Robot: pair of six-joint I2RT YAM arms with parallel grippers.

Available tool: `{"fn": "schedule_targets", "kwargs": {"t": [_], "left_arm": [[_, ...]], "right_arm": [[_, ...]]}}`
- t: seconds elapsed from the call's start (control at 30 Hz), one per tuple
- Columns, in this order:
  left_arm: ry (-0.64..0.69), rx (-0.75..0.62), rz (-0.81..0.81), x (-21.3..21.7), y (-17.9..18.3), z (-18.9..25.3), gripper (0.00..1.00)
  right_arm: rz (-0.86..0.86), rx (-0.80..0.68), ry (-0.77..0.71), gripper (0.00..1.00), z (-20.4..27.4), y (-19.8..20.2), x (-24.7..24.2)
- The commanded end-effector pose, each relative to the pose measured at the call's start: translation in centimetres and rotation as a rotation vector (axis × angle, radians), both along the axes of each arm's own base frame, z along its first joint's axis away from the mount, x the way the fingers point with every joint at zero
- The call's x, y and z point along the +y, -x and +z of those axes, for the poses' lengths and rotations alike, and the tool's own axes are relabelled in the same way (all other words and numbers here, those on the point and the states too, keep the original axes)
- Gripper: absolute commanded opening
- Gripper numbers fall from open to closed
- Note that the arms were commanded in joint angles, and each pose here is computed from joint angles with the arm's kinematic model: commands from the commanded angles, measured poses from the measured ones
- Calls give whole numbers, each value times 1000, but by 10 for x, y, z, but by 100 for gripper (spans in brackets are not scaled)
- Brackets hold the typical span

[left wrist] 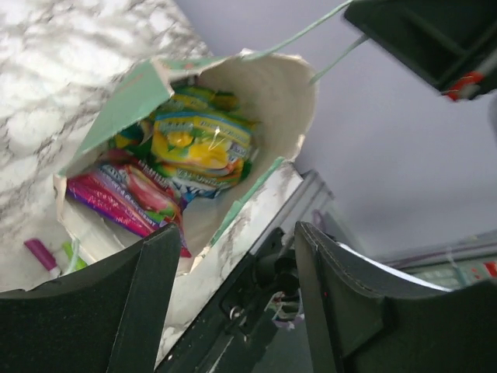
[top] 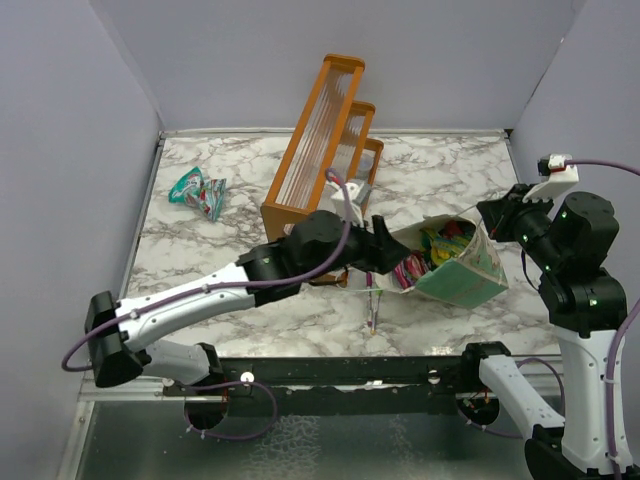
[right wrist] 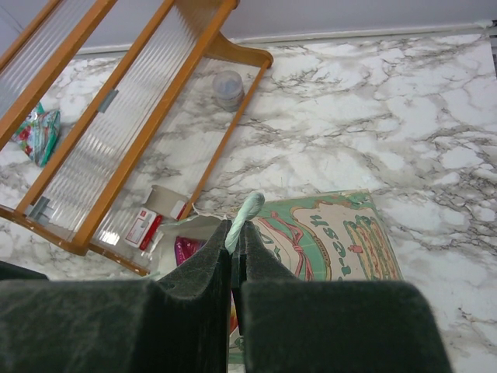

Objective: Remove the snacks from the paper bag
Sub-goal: Take out the snack from the paper bag.

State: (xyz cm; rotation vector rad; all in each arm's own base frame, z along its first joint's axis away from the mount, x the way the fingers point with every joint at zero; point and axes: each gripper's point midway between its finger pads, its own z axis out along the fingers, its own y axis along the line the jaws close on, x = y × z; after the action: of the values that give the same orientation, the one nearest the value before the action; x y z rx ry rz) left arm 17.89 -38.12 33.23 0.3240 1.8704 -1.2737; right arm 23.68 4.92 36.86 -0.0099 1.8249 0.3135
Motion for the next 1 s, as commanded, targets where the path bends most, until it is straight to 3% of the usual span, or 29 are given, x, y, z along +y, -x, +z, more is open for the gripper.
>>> {"fn": "schedule_targets", "kwargs": {"t": [0.0, 0.1, 0.3, 0.5, 0.97], "left_arm": [[-128, 79, 250, -14, -12, -17, 62], [-170, 195, 333, -21, -13, -48, 58], [-183, 258, 421, -27, -24, -80, 45], [-170, 319, 477, -31, -29, -100, 43], [-304, 386, 474, -62, -42, -162, 41]], "right_arm": [[-11, -125, 6, 1, 31, -5, -2], [-13, -128, 9, 1, 33, -5, -2], [-15, -127, 11, 1, 33, -4, -2], [-16, -130, 13, 1, 36, -4, -2], [-12, -128, 14, 1, 33, -4, -2]]}}
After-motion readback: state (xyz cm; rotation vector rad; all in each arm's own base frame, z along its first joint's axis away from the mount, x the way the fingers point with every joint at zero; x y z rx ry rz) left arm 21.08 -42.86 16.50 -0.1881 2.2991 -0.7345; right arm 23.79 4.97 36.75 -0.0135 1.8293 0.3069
